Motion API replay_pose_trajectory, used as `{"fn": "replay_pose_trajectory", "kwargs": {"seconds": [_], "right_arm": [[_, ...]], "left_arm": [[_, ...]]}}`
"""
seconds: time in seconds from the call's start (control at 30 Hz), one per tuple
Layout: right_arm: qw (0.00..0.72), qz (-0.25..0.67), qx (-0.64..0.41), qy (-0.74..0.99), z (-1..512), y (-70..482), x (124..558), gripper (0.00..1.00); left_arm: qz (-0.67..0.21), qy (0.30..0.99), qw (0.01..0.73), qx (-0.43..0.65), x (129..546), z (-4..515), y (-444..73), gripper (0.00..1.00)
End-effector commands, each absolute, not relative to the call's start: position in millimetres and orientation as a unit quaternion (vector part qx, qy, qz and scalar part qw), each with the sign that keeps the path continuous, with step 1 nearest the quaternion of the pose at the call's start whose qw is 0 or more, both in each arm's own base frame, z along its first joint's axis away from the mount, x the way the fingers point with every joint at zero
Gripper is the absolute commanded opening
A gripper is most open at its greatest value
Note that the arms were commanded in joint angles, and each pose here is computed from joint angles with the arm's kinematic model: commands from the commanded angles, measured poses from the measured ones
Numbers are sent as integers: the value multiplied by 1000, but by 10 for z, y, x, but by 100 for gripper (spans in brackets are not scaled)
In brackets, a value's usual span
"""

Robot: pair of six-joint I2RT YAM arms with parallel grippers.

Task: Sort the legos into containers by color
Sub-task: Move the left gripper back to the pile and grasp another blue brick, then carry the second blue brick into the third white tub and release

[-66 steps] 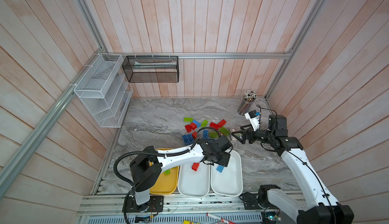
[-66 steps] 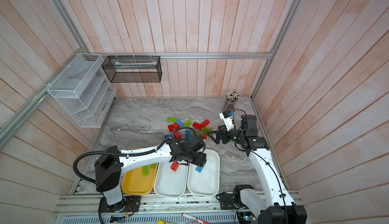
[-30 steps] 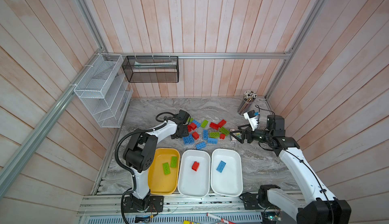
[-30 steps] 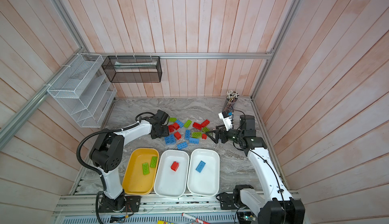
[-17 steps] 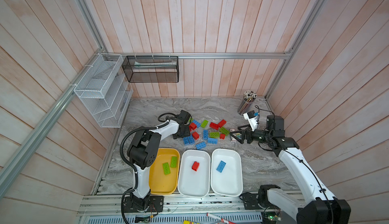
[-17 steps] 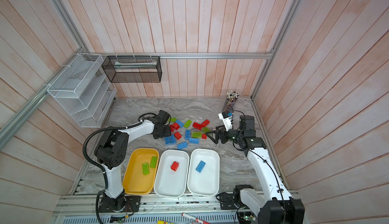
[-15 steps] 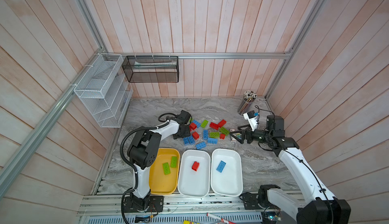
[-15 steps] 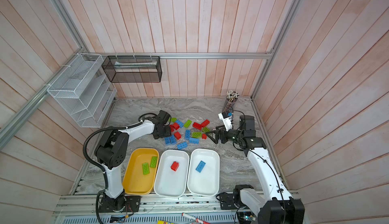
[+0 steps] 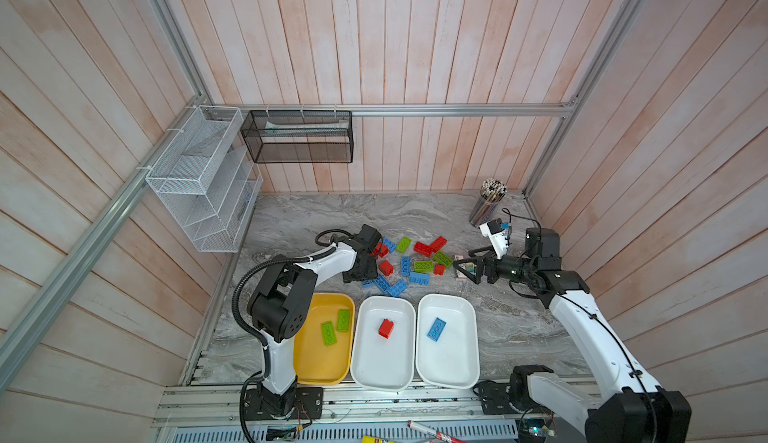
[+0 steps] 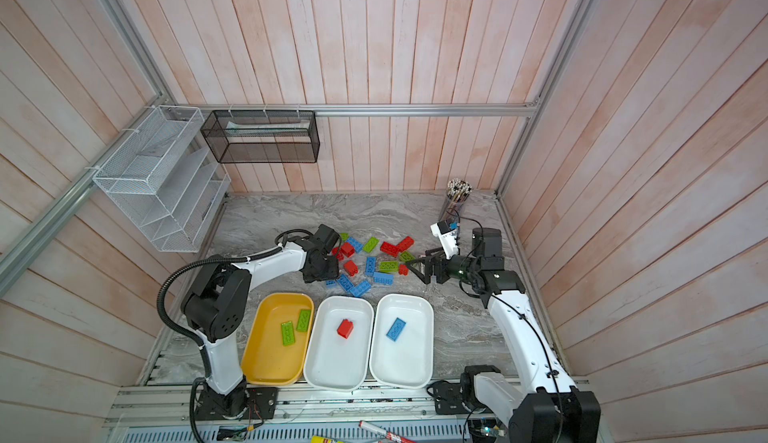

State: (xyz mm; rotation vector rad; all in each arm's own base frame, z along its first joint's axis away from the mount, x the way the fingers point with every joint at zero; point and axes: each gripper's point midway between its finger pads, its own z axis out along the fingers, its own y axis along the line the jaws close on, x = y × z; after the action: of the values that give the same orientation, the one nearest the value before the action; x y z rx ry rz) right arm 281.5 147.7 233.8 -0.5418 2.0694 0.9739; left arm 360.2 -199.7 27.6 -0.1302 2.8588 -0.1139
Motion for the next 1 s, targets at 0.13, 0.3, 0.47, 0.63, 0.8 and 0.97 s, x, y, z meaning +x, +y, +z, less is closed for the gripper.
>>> {"fn": "replay_pose_trajectory", "kwargs": {"seconds": [0.13, 0.3, 0.47, 0.63, 0.8, 0.97], "right_arm": [[384, 391, -220, 807, 2337, 1508, 2785, 98], [386, 388, -221, 807, 2340, 1502, 2783, 98], [388, 389, -221, 806, 2356, 1505, 2781, 98], [392, 388, -222, 804, 2384, 1504, 2805, 98], [395, 381, -221, 806, 2407, 1487, 2831, 98], [399, 366, -217, 813, 2411, 1440, 2868, 98]], "left_arm": [[-20, 989, 140, -44, 3571, 250, -1934, 49], [-1, 988, 149, -41, 3604, 282, -1848, 35], [-2, 986, 163, -28, 3650, 476, -1845, 29], [-32, 981, 189, -2, 3616, 994, -1903, 29], [-106, 973, 192, 74, 3234, 1497, -2360, 30], [-182, 959, 167, 137, 2654, 1674, -2974, 30]]}}
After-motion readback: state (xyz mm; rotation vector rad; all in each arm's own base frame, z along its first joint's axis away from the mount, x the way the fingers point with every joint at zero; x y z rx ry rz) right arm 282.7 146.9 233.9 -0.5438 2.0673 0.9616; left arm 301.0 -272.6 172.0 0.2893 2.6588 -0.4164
